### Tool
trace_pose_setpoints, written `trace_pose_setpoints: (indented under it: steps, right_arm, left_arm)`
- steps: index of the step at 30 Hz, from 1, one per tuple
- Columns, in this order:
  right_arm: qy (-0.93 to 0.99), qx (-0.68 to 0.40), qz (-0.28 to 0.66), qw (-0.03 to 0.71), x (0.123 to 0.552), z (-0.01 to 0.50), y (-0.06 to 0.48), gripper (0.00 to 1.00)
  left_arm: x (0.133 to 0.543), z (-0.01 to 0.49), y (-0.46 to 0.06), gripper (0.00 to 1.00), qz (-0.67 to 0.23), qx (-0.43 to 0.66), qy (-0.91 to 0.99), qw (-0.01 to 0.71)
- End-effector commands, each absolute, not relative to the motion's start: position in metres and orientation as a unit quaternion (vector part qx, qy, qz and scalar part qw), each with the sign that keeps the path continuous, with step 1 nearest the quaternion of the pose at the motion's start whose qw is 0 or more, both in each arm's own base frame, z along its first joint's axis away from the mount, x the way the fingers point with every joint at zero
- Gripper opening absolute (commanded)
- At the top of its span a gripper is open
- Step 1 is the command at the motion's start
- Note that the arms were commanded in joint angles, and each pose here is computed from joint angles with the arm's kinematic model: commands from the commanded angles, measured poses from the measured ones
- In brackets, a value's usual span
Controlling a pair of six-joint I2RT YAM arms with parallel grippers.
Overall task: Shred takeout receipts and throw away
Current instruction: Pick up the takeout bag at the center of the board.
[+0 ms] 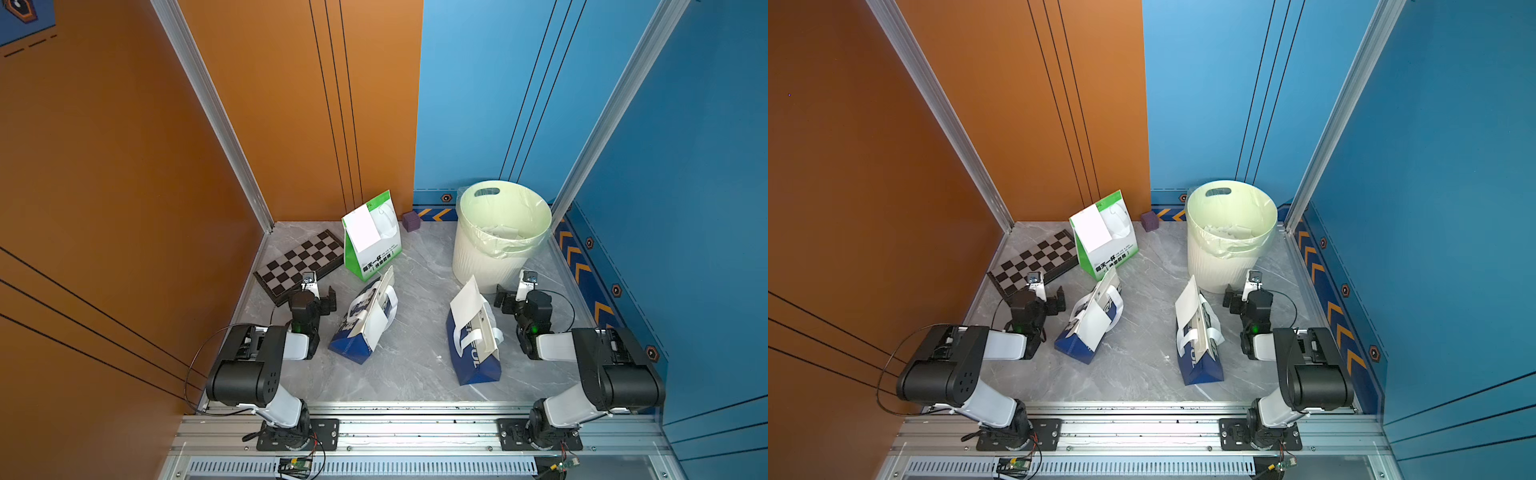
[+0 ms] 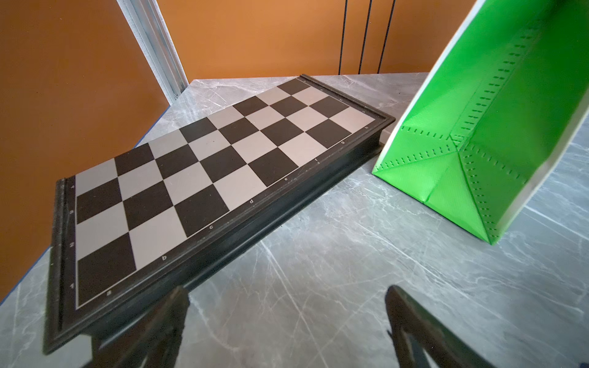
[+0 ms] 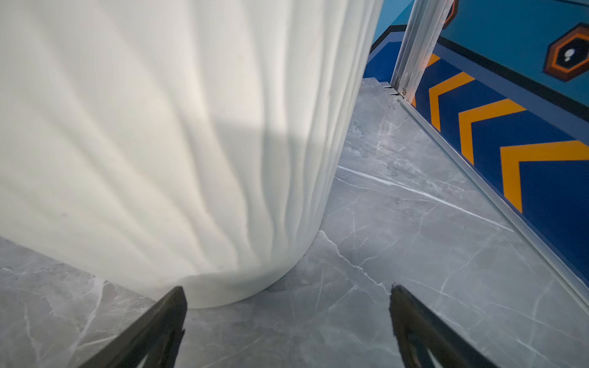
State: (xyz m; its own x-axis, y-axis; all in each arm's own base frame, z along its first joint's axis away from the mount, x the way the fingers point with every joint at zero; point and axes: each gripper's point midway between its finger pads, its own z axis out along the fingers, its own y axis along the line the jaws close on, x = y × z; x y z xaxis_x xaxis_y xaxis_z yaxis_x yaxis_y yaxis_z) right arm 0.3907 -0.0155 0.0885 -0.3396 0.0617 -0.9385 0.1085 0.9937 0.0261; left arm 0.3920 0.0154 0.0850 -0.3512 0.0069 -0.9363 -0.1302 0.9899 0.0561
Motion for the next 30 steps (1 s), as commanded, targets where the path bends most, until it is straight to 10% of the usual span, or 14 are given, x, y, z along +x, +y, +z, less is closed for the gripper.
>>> trace_pose_setpoints:
  steps: [1,30]
  right_arm:
    - [0.818,0.048,-0.018,0.573,0.395,0.092,-0.013,1.00]
    - [0.778,0.146,-0.065,0.607,0.336,0.144,-0.050,1.00]
  left_arm:
    - [0.396,0.090,0.013,0.98,0.057,-0.030,0.818,0.572]
    - [0.364,0.145,0.024,0.98,0.076,-0.059,0.771,0.630]
